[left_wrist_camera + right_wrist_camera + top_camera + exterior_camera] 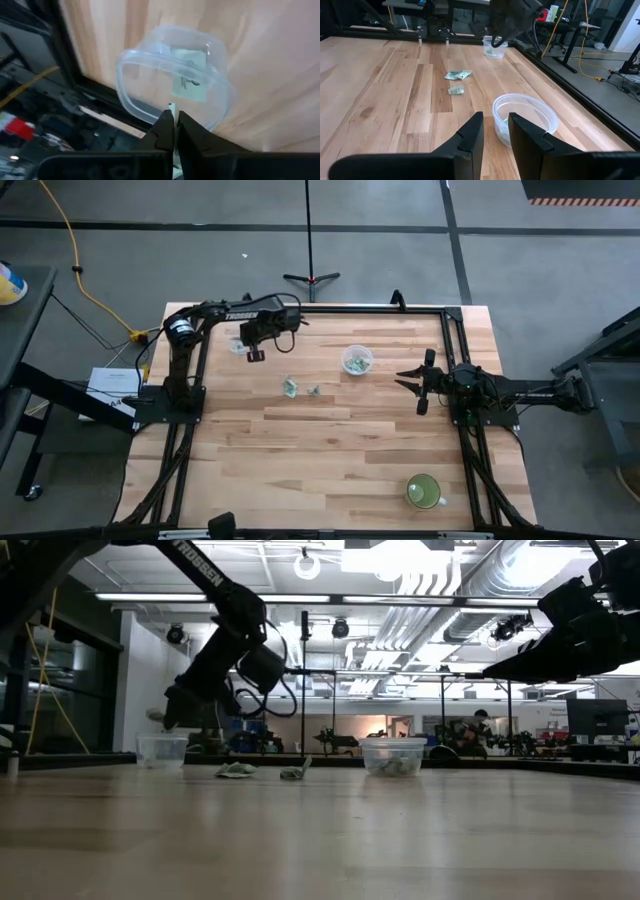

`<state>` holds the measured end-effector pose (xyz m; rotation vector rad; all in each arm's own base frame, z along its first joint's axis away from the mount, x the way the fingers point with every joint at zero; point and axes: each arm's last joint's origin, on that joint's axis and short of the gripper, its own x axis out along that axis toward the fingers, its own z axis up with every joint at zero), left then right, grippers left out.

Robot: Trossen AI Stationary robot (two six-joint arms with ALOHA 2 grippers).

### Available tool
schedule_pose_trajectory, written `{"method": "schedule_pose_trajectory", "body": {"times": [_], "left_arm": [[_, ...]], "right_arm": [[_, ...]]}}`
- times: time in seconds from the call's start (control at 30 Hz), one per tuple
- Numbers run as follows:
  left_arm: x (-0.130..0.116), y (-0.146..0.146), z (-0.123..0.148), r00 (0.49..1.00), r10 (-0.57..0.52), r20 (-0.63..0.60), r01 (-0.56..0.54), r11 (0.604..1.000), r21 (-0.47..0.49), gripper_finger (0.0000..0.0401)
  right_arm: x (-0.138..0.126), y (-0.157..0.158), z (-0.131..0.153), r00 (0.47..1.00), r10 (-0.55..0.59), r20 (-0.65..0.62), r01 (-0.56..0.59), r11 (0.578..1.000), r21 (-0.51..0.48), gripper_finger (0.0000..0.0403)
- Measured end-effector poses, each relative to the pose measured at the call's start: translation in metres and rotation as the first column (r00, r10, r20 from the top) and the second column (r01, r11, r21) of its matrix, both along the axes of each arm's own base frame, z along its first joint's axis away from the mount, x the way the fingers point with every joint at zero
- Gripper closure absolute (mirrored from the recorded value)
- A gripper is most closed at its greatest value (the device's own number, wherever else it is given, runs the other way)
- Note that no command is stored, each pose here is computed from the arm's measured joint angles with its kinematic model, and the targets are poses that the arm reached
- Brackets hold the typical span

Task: Pick and place Stevia / Truvia into bins
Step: Put the stevia packet into the top transparent container

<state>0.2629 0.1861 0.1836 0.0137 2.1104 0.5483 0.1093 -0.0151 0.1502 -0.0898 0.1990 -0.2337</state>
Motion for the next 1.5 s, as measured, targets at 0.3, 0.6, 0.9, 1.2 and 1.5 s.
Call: {"method": "schedule_pose_trajectory", "body": {"times": [0.3,0.6,0.9,1.2,1.5], "left_arm": [[-0.001,0.005,-0.003,0.997,0.062,0.055,-0.062,0.998,-0.001,0.0288],[0.005,0.007,0.009,0.988,0.122,0.100,-0.126,0.991,0.040,0.0198],[0.073,-0.046,0.038,0.774,0.071,0.629,0.008,0.992,-0.123,0.0233],[0.106,-0.144,0.033,0.680,-0.445,0.583,0.548,0.836,-0.002,0.0260],[0.106,-0.154,0.022,0.686,-0.398,0.609,0.497,0.868,0.007,0.0204]], "right_arm": [[0.000,0.000,0.000,1.000,-0.001,0.000,0.001,1.000,0.002,0.0320],[0.000,0.000,0.000,1.000,-0.001,0.001,0.001,1.000,0.003,0.0320],[0.000,0.000,0.000,1.000,0.000,0.000,0.000,1.000,-0.001,0.0320],[0.000,0.000,0.000,1.000,-0.001,0.002,0.001,1.000,0.005,0.0320],[0.000,0.000,0.000,1.000,-0.001,0.002,0.001,1.000,0.007,0.0320]]}}
